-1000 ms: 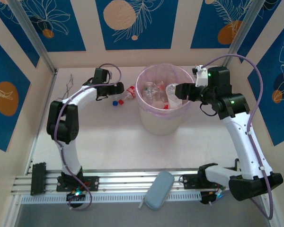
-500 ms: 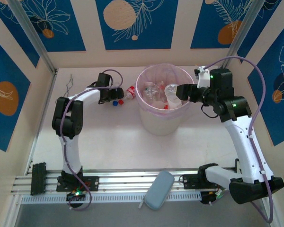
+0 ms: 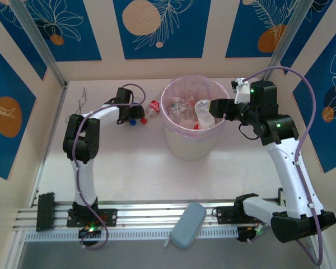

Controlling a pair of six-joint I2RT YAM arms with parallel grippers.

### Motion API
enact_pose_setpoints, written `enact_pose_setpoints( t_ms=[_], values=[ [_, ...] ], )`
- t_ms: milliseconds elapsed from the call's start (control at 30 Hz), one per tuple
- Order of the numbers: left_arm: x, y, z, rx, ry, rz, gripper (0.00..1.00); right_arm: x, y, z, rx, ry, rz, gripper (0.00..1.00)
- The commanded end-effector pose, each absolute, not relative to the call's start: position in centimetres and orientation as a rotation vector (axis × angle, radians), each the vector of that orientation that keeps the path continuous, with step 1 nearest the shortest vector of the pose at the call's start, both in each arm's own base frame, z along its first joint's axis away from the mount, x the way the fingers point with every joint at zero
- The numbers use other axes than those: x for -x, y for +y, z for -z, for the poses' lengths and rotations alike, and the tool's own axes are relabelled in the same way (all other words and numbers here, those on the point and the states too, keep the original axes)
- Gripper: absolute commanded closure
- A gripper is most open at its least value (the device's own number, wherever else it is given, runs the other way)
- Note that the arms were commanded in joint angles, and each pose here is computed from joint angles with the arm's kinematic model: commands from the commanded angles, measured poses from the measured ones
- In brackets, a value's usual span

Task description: Put the plastic bottles in the bin

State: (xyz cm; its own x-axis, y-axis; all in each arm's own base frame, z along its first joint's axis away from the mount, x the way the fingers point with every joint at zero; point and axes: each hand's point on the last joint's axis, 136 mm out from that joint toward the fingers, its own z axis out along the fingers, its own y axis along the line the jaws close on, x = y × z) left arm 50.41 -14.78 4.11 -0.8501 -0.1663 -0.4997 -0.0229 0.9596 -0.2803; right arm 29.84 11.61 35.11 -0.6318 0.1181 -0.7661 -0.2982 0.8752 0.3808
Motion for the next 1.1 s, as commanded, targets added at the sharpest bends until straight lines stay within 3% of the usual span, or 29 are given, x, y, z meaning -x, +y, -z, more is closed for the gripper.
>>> enact_pose_setpoints(
  t_ms=[0,267,500,700,867,1067],
  values=[
    [-51.0,-14.2,-4.1,0.136,2.554,0.332,0.33,-29.8,11.8,-35.6,0.132,2.162,-0.641,0.29],
    [-50.7,-13.8,-9.6,0.067,2.452,0.322,0.37,-30.1,12.2,-36.8,0.152,2.135,-0.663,0.29],
    [-48.5,-14.2,-19.1,0.018,2.265,0.416,0.41,-31.2,14.8,-39.9,0.217,2.048,-0.734,0.29],
    [-44.1,-16.9,-28.4,-0.088,2.068,0.62,0.42,-31.9,19.6,-42.8,0.347,1.978,-0.793,0.29],
    [-38.7,-20.8,-35.7,-0.273,1.899,0.729,0.42,-31.9,24.4,-44.8,0.451,1.929,-0.905,0.17],
    [-34.7,-24.0,-39.0,-0.367,1.795,0.893,0.45,-32.3,29.0,-46.2,0.528,1.879,-1.026,0.09]
  ],
)
